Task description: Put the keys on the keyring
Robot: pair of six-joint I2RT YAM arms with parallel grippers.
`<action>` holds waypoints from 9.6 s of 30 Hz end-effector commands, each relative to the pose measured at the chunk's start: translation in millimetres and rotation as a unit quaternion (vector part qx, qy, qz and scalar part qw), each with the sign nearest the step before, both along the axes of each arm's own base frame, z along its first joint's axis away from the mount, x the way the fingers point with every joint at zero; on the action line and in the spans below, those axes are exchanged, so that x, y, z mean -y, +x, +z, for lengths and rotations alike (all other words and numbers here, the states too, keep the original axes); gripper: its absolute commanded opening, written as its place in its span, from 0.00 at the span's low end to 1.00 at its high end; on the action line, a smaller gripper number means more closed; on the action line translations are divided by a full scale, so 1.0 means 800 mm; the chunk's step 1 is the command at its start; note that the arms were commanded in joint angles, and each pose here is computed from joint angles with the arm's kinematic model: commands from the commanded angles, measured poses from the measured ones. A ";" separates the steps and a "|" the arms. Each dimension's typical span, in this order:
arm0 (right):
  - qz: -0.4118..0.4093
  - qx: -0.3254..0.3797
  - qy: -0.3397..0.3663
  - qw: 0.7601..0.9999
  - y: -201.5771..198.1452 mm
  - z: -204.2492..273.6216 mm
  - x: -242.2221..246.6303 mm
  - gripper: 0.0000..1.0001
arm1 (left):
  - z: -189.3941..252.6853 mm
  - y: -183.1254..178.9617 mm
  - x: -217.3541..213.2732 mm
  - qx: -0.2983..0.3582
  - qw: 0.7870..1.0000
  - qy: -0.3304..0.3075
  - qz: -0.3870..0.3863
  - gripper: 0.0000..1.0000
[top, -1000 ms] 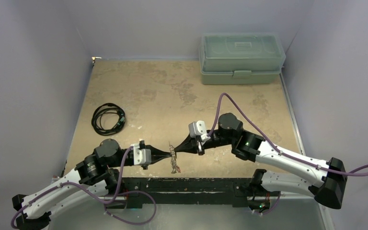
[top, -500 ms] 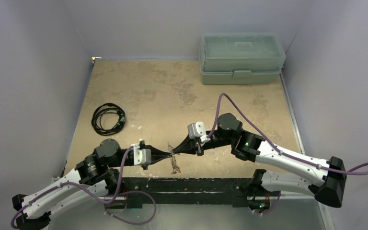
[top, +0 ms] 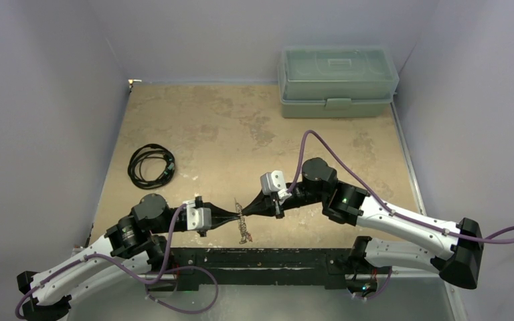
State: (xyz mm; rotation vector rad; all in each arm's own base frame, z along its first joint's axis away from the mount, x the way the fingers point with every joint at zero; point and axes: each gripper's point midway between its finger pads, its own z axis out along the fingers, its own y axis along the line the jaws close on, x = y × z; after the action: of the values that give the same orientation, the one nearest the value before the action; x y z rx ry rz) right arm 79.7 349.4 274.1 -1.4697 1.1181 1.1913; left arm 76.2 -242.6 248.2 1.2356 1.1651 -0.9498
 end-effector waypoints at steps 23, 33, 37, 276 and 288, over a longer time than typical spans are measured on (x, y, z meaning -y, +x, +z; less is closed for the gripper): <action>0.014 0.016 0.010 1.000 -0.012 0.027 0.001 0.00 | 0.020 0.005 0.001 0.007 1.000 -0.028 0.011 0.00; 0.009 0.017 0.008 1.000 -0.011 0.027 0.002 0.00 | 0.021 0.007 -0.001 0.008 0.999 -0.029 0.015 0.00; 0.005 0.019 0.010 1.000 -0.010 0.028 0.003 0.00 | 0.021 0.007 -0.001 0.009 0.999 -0.030 0.017 0.00; -0.117 0.058 0.048 0.990 0.028 0.049 0.007 0.36 | 0.062 0.037 -0.007 0.064 0.995 -0.055 0.052 0.00; -0.105 0.051 0.033 0.993 0.028 0.039 -0.004 0.22 | 0.066 0.039 -0.008 0.060 0.995 -0.063 0.057 0.00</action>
State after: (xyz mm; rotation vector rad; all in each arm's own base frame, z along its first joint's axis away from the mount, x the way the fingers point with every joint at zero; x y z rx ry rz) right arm 105.1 347.1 286.2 -1.3339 1.1785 0.9568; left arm 106.0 -236.8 281.2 1.1548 1.1126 -0.8312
